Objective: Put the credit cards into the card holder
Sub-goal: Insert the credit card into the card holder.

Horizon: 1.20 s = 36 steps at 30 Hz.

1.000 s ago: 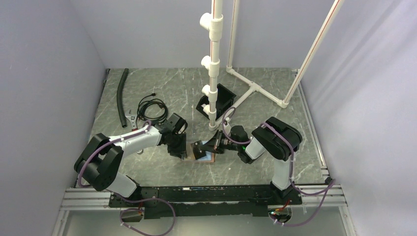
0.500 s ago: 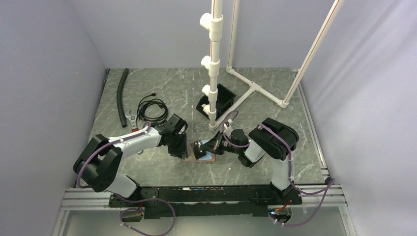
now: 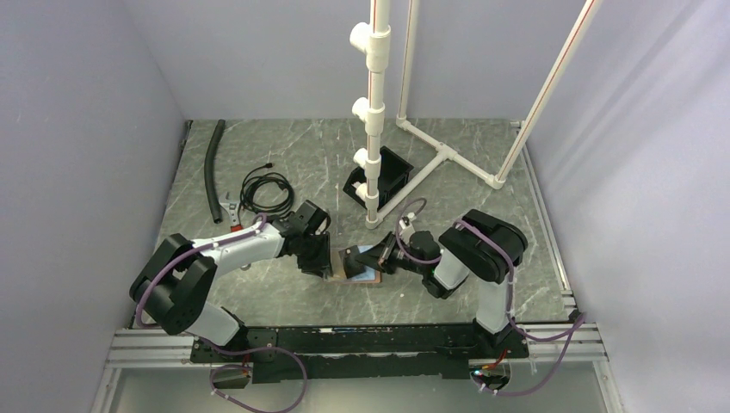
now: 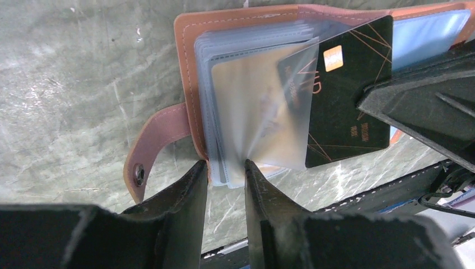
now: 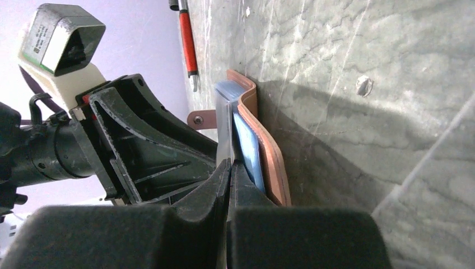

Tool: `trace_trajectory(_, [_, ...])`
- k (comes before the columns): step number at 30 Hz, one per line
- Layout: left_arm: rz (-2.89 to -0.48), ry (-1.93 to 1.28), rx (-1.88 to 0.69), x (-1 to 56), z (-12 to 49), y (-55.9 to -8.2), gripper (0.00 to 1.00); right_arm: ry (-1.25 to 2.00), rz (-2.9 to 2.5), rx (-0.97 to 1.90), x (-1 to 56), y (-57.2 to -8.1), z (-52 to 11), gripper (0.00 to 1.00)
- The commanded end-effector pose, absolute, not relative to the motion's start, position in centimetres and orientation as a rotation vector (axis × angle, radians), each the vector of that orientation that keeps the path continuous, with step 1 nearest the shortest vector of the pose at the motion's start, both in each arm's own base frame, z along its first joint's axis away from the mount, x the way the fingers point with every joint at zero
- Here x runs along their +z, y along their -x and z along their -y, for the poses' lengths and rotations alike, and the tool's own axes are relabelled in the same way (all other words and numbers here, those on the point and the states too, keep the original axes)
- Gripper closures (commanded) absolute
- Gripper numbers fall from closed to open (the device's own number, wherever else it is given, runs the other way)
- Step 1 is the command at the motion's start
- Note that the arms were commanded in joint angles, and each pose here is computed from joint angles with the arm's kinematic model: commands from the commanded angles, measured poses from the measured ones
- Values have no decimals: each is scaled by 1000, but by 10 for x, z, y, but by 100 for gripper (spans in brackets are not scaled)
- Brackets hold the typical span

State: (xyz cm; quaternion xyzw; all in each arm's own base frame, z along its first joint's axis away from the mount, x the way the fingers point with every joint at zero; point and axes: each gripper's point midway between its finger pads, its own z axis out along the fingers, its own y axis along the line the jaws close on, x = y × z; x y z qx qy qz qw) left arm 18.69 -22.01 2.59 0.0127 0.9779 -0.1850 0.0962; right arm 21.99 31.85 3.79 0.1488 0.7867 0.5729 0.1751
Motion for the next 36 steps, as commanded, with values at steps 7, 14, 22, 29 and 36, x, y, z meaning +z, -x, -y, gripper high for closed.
trace_trajectory(7, [-2966,-38,-582,7,228,-169,67,-470,-2153,1603,54,-226,-310,100])
trace_trajectory(14, [-2974,-31,-580,7,227,-169,67,-480,-2142,1547,51,-229,-303,100])
trace_trajectory(22, [-2959,-35,-663,11,237,-168,66,-416,-2097,1500,42,-233,-300,100])
trace_trajectory(29, [-2943,-44,-709,17,242,-169,65,-400,-2074,1530,45,-231,-310,100])
trace_trajectory(36, [-2905,-42,-735,26,242,-171,53,-346,-2039,1504,42,-229,-311,100])
